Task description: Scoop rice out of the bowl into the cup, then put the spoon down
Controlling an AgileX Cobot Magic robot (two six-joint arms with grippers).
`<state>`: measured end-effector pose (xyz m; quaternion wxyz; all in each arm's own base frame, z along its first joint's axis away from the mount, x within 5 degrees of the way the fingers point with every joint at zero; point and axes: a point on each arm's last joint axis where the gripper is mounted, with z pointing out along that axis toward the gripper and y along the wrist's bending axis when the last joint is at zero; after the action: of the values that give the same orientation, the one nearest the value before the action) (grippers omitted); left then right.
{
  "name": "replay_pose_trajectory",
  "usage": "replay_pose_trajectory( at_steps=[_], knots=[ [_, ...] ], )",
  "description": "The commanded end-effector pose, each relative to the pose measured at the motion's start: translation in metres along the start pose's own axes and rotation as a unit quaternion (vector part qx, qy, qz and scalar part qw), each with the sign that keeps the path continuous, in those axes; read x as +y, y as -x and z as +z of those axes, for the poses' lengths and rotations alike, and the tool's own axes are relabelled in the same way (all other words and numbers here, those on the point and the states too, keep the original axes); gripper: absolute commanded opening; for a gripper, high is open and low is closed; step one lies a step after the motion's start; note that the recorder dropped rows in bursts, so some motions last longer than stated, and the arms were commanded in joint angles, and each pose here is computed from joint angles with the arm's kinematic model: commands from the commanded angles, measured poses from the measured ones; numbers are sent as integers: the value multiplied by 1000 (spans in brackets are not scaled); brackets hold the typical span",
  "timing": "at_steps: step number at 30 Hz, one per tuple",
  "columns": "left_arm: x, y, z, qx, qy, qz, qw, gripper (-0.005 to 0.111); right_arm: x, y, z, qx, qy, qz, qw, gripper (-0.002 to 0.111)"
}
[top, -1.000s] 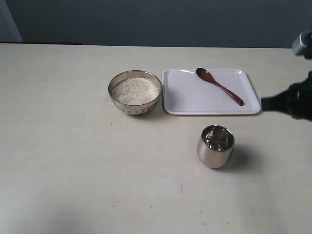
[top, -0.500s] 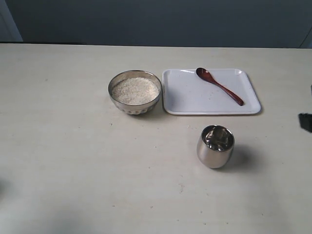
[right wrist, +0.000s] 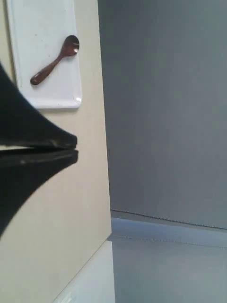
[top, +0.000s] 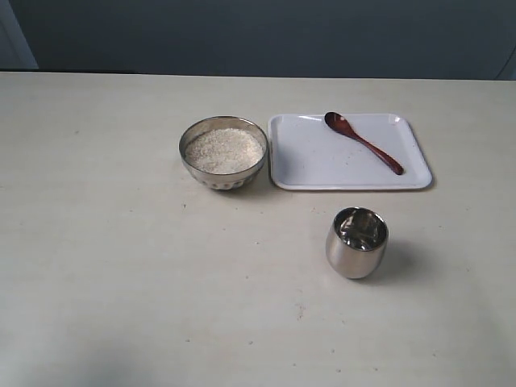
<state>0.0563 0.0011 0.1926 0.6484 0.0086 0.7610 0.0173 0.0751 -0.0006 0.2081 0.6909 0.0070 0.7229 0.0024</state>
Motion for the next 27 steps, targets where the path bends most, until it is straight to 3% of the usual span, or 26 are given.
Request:
replay_pose_trajectory(
  at_steps=[1,17,23,27],
  knots=[
    [0,-1,1,1,1,0,1000,1,1,-7,-5,23,5,-6,1000,-1],
    [0,-1,1,1,1,0,1000,1,4,-25,-16,108,22,-1,994,-1],
    [0,-1,1,1,1,0,1000,1,2,-26,-16,111,2,60,992,-1],
    [0,-1,1,1,1,0,1000,1,1,-26,-16,111,3,54,992,-1]
  ],
)
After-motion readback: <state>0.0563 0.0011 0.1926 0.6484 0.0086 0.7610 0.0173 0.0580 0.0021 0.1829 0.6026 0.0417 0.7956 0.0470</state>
